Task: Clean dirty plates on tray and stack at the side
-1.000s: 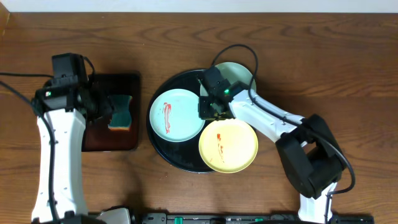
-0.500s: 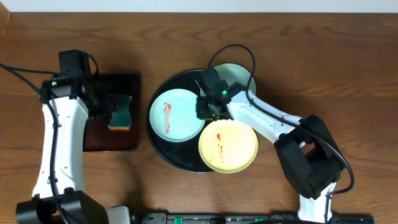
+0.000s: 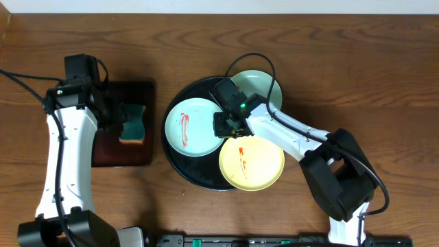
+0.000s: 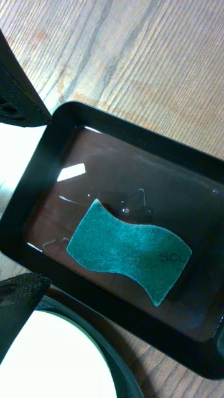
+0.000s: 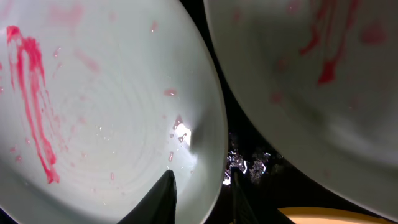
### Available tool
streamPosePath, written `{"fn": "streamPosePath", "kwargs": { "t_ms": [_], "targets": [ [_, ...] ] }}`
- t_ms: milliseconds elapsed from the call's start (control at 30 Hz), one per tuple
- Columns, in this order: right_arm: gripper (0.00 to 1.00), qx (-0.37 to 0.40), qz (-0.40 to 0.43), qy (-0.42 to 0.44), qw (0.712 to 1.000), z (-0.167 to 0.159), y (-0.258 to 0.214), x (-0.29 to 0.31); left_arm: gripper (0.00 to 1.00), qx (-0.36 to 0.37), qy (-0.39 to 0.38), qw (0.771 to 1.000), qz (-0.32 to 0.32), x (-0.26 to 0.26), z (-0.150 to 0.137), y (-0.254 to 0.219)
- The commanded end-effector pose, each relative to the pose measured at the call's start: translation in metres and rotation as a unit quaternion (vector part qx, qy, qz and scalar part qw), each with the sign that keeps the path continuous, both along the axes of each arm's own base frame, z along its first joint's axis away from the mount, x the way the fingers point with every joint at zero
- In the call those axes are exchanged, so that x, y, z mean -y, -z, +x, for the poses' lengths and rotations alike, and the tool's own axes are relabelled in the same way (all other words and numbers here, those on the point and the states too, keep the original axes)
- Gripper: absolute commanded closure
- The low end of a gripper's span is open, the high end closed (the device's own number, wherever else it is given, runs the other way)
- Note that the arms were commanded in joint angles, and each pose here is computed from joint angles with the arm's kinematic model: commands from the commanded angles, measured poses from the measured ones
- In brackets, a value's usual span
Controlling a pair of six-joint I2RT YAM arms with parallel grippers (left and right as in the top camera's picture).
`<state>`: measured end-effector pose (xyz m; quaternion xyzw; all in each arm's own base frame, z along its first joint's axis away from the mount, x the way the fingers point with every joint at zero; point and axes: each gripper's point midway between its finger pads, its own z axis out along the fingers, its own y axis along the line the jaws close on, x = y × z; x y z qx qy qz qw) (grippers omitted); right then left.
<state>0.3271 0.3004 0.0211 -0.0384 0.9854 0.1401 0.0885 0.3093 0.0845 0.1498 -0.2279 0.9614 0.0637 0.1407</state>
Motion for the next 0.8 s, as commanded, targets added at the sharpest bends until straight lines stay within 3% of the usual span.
{"fn": "streamPosePath", "kwargs": {
  "t_ms": [0, 233, 400, 600, 767],
  "targets": [
    [0.74, 0.017, -0.014, -0.002, 1.0, 0.007, -0.001, 0.001, 0.25, 0.008, -0.001, 1.0, 0.011, -0.005, 0.004, -0.008],
    [0.83, 0.018, -0.023, 0.003, 1.0, 0.011, 0.012, 0.001, 0.24, 0.007, 0.0, 1.0, 0.011, -0.005, 0.005, -0.006],
    [0.96, 0.011, -0.03, -0.002, 0.999, 0.009, 0.024, 0.001, 0.25, -0.005, 0.005, 1.0, 0.01, -0.006, 0.007, 0.003],
    [0.99, 0.01, -0.032, -0.004, 0.999, 0.01, 0.031, 0.0, 0.25, -0.033, 0.017, 0.999, 0.007, -0.007, 0.012, 0.024],
    [0.99, 0.013, -0.032, -0.008, 0.999, 0.011, 0.031, 0.0, 0.35, -0.07, 0.034, 0.997, -0.003, -0.005, 0.014, 0.049]
  ]
}}
